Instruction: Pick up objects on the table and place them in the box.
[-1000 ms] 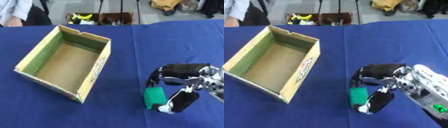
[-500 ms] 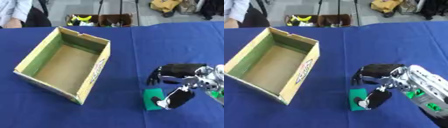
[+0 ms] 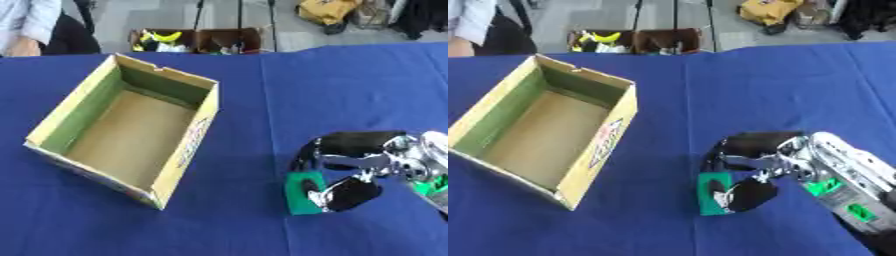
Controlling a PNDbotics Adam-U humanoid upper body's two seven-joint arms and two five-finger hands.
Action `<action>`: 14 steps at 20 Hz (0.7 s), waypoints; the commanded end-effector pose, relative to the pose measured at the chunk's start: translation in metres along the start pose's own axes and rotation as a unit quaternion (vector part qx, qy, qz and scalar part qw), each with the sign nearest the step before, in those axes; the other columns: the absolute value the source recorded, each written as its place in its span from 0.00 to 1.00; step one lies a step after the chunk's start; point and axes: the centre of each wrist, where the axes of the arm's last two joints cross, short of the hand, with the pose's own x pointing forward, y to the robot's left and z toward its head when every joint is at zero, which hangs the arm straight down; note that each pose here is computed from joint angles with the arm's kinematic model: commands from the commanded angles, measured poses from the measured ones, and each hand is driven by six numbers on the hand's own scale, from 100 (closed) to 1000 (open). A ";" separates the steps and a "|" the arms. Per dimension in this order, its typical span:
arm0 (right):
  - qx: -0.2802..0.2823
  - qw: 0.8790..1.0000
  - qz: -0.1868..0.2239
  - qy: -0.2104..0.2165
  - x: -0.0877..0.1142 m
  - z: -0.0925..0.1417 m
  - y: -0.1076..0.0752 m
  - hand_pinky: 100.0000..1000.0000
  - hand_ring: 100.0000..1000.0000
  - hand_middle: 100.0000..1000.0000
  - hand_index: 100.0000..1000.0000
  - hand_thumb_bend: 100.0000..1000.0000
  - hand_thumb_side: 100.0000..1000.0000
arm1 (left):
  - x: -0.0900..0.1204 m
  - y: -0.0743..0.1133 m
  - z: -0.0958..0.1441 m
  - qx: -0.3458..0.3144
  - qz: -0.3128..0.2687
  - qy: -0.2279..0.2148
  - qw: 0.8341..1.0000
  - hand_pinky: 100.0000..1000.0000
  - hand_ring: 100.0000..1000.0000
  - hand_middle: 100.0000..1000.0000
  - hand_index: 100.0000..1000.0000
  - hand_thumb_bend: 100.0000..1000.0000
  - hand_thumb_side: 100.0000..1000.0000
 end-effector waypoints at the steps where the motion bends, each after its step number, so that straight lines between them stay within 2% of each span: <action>1: -0.017 1.000 0.001 0.015 -0.003 0.011 -0.010 0.69 0.76 0.75 0.88 0.21 0.50 | 0.007 0.003 -0.004 0.000 -0.002 -0.015 1.000 0.16 0.52 0.57 0.80 0.06 0.90; 8: -0.084 0.996 0.018 0.022 0.005 0.038 -0.029 0.69 0.76 0.76 0.88 0.23 0.55 | 0.006 0.004 -0.003 -0.002 -0.006 -0.013 1.000 0.16 0.52 0.57 0.80 0.06 0.90; 14: -0.106 0.993 0.035 0.028 0.004 0.043 -0.032 0.70 0.77 0.78 0.88 0.27 0.57 | 0.006 0.004 -0.003 -0.004 -0.007 -0.013 1.000 0.16 0.52 0.57 0.80 0.06 0.91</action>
